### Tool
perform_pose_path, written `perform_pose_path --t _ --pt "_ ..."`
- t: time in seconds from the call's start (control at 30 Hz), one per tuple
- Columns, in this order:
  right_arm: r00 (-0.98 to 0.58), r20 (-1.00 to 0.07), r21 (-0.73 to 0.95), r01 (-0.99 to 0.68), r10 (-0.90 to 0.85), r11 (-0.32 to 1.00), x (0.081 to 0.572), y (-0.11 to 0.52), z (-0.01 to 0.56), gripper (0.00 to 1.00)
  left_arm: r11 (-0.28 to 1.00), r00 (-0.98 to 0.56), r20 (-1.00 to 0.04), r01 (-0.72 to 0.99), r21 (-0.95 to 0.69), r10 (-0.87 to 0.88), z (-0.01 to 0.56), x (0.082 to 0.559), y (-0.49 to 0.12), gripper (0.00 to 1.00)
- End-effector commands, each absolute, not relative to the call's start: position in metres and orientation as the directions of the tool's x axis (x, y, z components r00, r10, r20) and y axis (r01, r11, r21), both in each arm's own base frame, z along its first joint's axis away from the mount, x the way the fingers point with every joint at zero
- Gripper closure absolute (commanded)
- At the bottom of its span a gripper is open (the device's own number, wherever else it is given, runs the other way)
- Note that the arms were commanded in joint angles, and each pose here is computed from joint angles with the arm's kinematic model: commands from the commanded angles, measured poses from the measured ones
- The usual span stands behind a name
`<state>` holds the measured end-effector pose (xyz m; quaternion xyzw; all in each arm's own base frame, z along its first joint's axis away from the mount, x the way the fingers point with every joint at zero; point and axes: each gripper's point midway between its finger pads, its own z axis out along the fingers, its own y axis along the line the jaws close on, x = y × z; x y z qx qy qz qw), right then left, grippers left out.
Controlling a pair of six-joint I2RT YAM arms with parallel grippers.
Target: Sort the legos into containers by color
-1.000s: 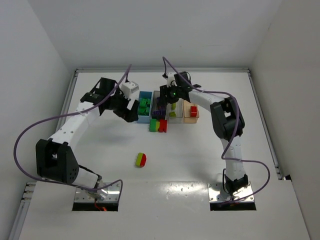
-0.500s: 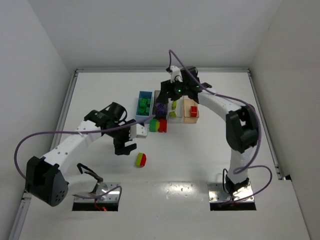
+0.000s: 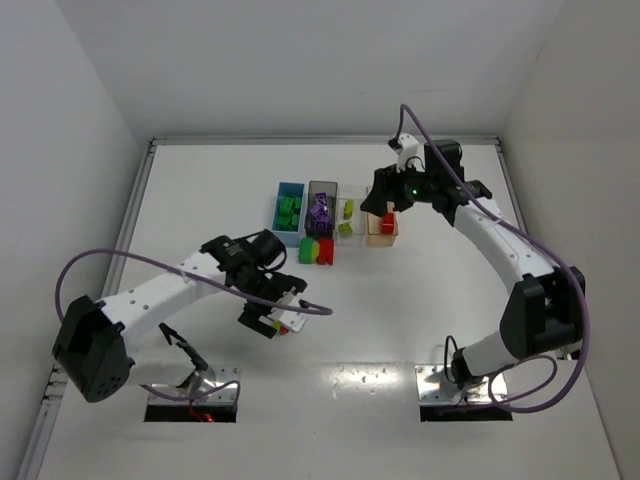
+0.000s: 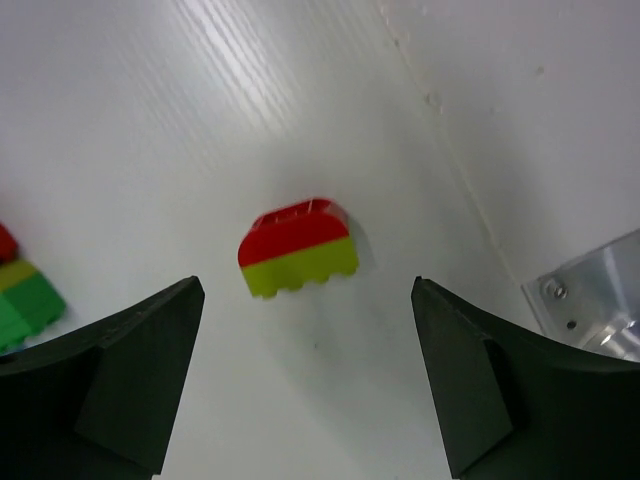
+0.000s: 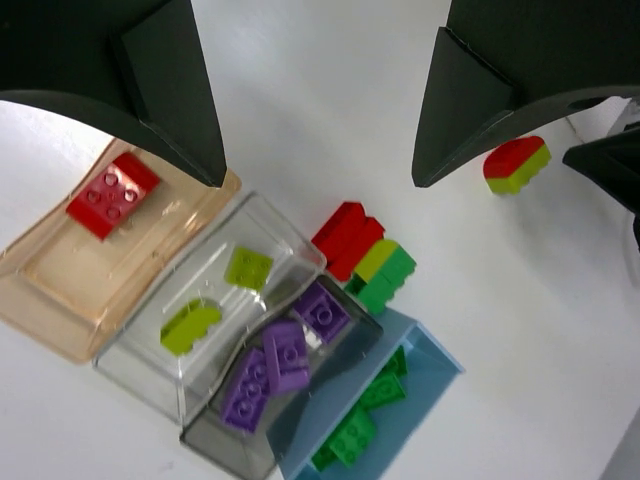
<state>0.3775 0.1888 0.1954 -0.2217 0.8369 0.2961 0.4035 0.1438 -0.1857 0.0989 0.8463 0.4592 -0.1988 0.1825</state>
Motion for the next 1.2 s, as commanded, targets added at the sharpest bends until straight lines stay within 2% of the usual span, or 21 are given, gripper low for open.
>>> perform_pose_path --t 0.0,0.13,0.2,0.3,0.33,0.37,0.5,0.6,0.63,0.73,0.87,1.17 --pt "-0.593 -0.792 0.312 -0.598 -0.145 0.738 0.366 0.175 0.191 0.24 -0.353 0.284 -0.607 0.936 0.006 0.742 0.11 0.139 -0.225 0.09" --pt "-0.611 -0.782 0.336 -0.583 -0.127 0.74 0.366 0.169 0.19 0.24 -0.181 0.114 -0.666 0.983 -0.033 0.738 0.12 0.144 -0.242 0.09" --pt "-0.617 -0.778 0.353 -0.58 -0.113 0.734 0.363 0.167 0.191 0.24 -0.053 0.023 -0.691 0.998 -0.023 0.722 0.123 0.152 -0.246 0.09" --pt "-0.625 -0.775 0.368 -0.572 -0.099 0.733 0.363 0.165 0.192 0.24 0.034 -0.038 -0.686 0.999 -0.02 0.727 0.113 0.154 -0.239 0.08" --pt "-0.632 -0.769 0.372 -0.569 -0.1 0.734 0.361 0.165 0.188 0.24 0.034 -0.015 -0.688 0.999 0.014 0.725 0.115 0.152 -0.237 0.05" --pt "-0.624 -0.775 0.373 -0.578 -0.098 0.726 0.362 0.167 0.191 0.24 0.066 -0.023 -0.656 0.997 0.041 0.754 0.103 0.155 -0.226 0.05" --pt "-0.633 -0.77 0.382 -0.565 -0.087 0.731 0.363 0.16 0.188 0.24 0.038 0.03 -0.588 0.994 0.103 0.809 0.082 0.149 -0.205 0.02" --pt "-0.641 -0.763 0.391 -0.566 -0.088 0.726 0.363 0.162 0.184 0.24 -0.029 0.086 -0.519 0.993 0.117 0.85 0.063 0.144 -0.186 0.01" --pt "-0.647 -0.759 0.404 -0.559 -0.076 0.724 0.363 0.16 0.185 0.24 -0.087 0.149 -0.505 0.986 0.144 0.85 0.061 0.143 -0.182 0.01" --pt "-0.647 -0.759 0.404 -0.559 -0.076 0.724 0.363 0.16 0.183 0.24 -0.152 0.214 -0.477 0.974 0.166 0.853 0.05 0.146 -0.171 0.01" --pt "-0.655 -0.753 0.413 -0.553 -0.071 0.724 0.361 0.158 0.18 0.24 -0.198 0.271 -0.465 0.96 0.2 0.843 0.045 0.152 -0.166 0.01" --pt "-0.682 -0.728 0.439 -0.54 -0.069 0.718 0.361 0.157 0.168 0.24 -0.215 0.283 -0.482 0.957 0.192 0.829 0.037 0.158 -0.17 0.01"
